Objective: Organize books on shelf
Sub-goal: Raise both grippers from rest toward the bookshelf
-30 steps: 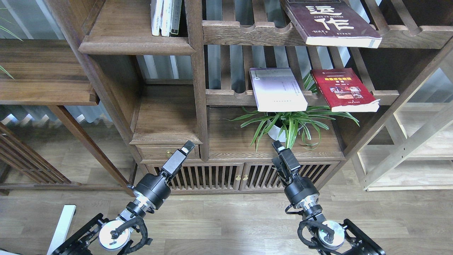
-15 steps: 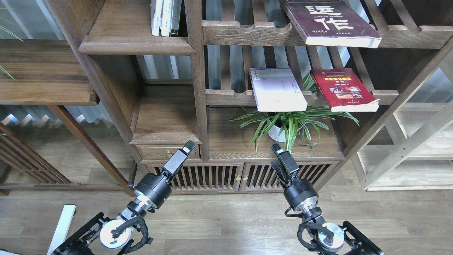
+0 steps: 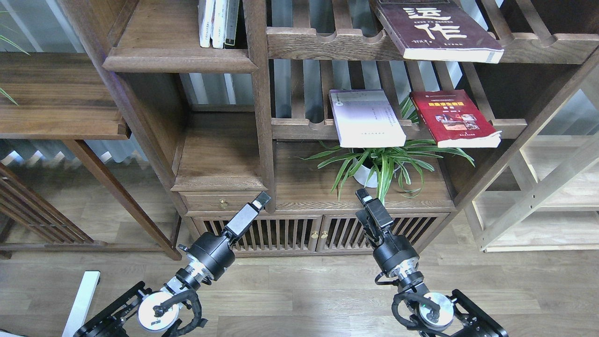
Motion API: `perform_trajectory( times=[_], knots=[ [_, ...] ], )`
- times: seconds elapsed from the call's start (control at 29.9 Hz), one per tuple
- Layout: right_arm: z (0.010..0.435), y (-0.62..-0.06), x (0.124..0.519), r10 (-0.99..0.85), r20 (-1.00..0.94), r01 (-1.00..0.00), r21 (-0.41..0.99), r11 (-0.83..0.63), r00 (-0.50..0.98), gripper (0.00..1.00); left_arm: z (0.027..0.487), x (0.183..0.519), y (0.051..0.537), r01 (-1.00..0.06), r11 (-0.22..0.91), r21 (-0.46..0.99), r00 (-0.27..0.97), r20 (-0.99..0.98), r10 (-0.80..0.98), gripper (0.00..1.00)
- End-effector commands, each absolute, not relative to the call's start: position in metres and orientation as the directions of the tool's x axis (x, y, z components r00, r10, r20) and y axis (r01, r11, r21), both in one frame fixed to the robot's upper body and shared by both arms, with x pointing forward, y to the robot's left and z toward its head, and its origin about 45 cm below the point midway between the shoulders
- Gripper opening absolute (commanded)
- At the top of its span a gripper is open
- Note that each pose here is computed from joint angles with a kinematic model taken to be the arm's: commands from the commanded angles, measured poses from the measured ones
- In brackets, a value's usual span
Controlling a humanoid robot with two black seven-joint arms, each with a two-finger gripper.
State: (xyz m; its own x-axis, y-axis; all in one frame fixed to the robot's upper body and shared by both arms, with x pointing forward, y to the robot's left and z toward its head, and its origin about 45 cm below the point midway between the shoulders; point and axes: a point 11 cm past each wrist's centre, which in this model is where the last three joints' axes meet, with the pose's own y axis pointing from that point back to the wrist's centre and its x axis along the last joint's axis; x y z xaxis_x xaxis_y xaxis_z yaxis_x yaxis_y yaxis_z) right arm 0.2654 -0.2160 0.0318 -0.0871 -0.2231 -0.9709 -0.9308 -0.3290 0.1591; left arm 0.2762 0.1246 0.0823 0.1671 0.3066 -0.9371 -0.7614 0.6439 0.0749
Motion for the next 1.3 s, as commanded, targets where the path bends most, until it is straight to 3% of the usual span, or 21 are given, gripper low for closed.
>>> perform_trajectory(
  times=[0.0,0.57,0.9,1.1,1.27],
  knots=[
    [0.028,-0.218,0.262,-0.226,-0.969,-0.931,0.172,-0.321,-0.101,1.00,0.085,0.277,0.125,-0.767,0.639,0.066,0.165,-0.941,0.295,0.99],
    [0.021,-0.228,0.251,-0.224,-0.966,-0.936,0.196,-0.293,-0.132,1.00,0.101,0.286,0.132,-0.805,0.593,0.008,0.173,-0.953,0.248,0.99],
    [0.021,-0.229,0.252,-0.222,-0.966,-0.937,0.194,-0.290,-0.131,1.00,0.111,0.278,0.120,-0.733,0.681,-0.003,0.207,-0.954,0.219,0.99],
    [0.020,-0.236,0.249,-0.214,-0.966,-0.946,0.196,-0.259,-0.142,1.00,0.123,0.291,0.153,-0.790,0.613,-0.033,0.203,-0.956,0.211,0.99],
    [0.024,-0.240,0.247,-0.198,-0.971,-0.954,0.183,-0.238,-0.137,1.00,0.129,0.281,0.154,-0.784,0.619,-0.052,0.209,-0.960,0.184,0.99]
  ],
)
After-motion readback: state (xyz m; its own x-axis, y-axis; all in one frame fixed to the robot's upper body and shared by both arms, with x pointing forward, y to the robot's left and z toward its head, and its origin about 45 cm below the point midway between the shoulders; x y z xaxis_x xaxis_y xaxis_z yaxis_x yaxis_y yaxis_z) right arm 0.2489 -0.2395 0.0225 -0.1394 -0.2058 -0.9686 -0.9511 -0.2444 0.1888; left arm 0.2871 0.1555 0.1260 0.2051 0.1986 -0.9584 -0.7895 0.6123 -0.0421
